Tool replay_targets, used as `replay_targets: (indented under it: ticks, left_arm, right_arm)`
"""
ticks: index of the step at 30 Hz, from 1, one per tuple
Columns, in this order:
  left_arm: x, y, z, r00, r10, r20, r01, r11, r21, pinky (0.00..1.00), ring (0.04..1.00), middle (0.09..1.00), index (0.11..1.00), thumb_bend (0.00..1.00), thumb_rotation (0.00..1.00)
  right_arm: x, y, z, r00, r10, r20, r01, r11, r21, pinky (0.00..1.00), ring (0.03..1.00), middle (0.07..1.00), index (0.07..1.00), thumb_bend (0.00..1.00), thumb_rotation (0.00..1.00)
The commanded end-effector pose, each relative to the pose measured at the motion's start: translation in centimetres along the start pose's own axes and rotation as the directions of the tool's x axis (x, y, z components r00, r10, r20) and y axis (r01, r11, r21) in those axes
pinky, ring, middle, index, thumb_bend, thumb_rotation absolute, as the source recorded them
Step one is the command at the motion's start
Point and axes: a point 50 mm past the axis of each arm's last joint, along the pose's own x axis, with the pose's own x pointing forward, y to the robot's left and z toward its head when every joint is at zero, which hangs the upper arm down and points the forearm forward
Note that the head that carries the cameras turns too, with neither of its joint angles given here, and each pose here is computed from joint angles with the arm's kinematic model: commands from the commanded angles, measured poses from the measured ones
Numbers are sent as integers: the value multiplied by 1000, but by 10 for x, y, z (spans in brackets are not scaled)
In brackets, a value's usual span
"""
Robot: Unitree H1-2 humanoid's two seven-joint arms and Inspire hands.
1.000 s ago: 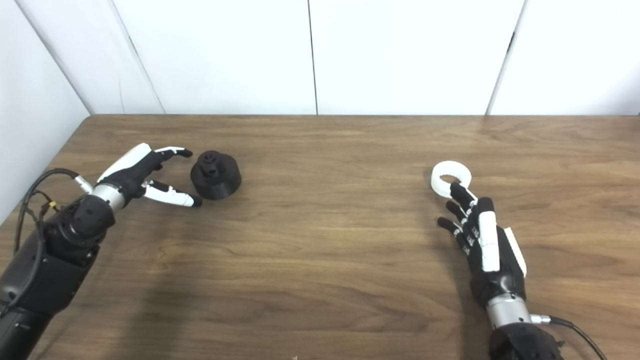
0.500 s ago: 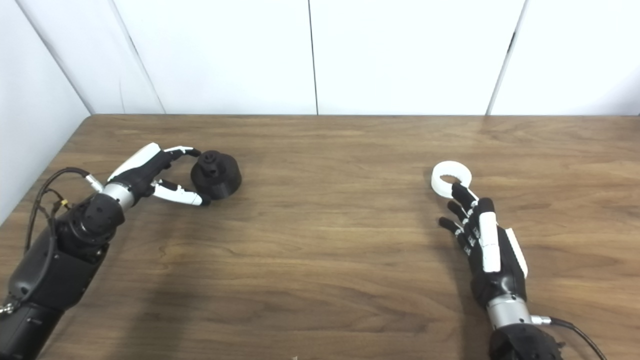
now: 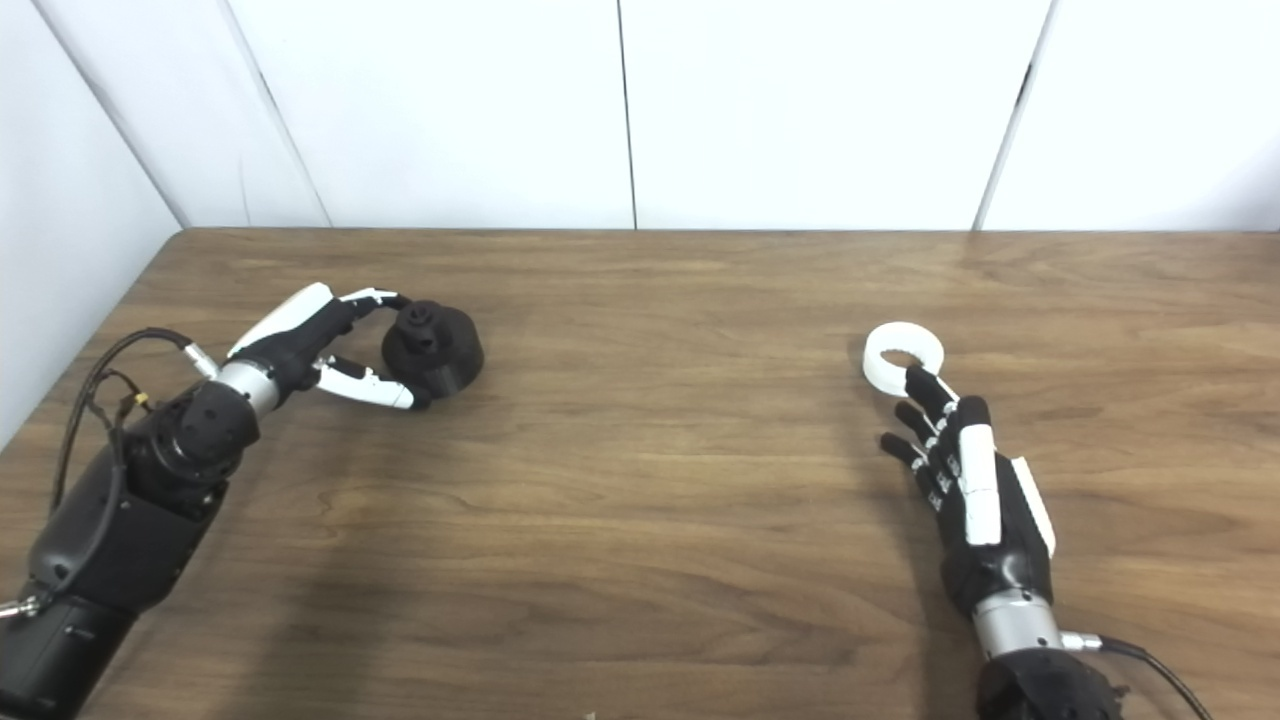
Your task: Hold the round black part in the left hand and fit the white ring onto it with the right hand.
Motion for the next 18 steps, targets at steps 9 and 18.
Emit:
replay_targets:
  ticks: [9,18]
  left_arm:
    - [10,28,17,995,80,57,-83,995,53,890,1000,967,854,1000,294]
    - [13,26,17,993,88,79,-95,991,90,897,992,951,812,995,286]
  right_arm:
    - [-8,1,8,998,-7,60,6,1000,6,814,925,927,870,622,1000]
    - [-9,1,7,998,-14,59,14,1000,8,803,919,922,863,606,1000]
